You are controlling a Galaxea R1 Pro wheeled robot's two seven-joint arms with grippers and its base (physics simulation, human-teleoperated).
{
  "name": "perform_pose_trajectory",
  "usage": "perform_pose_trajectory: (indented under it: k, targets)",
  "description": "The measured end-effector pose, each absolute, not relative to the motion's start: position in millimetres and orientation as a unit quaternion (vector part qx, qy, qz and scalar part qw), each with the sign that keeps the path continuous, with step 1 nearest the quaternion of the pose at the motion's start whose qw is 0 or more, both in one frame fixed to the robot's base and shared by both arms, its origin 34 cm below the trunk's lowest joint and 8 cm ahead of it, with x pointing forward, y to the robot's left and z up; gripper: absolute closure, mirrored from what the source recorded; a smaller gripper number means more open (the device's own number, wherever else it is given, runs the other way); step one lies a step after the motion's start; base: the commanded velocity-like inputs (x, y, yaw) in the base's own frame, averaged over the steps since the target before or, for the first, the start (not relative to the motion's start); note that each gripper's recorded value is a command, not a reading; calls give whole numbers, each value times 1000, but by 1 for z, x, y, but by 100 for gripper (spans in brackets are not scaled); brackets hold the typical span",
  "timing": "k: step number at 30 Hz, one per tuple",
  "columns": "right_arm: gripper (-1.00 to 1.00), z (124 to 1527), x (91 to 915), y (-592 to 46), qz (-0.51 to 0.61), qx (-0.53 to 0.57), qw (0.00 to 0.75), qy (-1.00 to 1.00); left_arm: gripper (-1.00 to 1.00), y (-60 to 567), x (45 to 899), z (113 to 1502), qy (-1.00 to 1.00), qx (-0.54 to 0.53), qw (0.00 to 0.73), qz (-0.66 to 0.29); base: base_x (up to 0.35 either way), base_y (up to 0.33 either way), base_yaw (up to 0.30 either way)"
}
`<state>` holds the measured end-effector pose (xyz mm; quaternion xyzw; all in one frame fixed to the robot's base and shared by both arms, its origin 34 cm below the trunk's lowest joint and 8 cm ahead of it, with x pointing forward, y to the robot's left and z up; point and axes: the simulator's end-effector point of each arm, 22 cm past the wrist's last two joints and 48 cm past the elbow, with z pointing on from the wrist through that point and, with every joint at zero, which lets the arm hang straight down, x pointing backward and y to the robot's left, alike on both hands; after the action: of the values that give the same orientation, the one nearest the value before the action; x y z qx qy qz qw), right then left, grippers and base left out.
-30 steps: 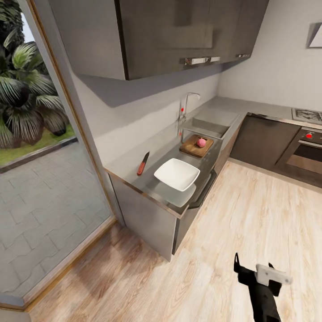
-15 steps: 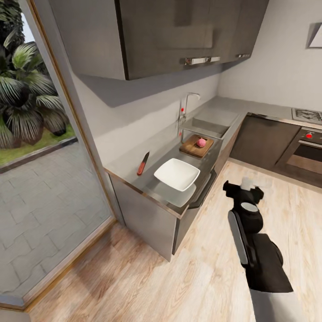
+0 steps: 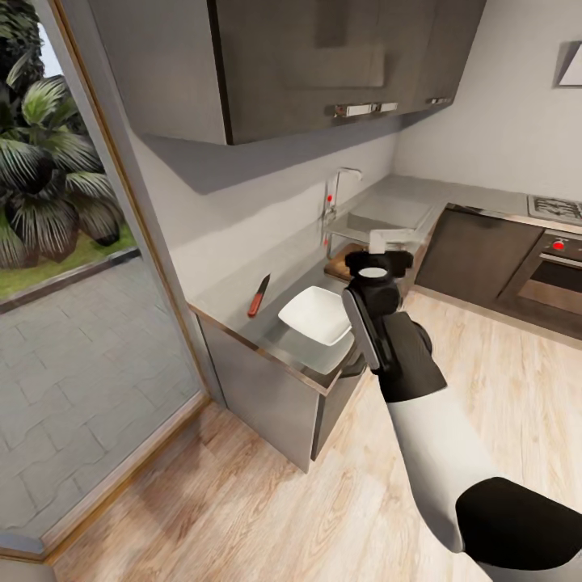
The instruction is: In the kitchen, take the Vidalia onion out of the sink, dice it on the chopping board with the paring knife, put the diced onion into the bowl on the countertop, then place both the paring knife and the chopping board into the sink.
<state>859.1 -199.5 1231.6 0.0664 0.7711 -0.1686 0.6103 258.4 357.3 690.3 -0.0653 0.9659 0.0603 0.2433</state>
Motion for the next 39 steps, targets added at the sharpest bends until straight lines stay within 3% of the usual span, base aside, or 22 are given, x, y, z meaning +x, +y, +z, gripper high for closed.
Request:
perform_pose_trajectory:
  k: [8,39]
  targets:
    - [-100,1216,855,-180,-128,75,596,789,-100,357,259,691,966,-65,244,60,0,0,58]
    - [-100,1202,854,-176,-111,86,581,801,-100,358,259,691,966,-66,244,61,4,0,284]
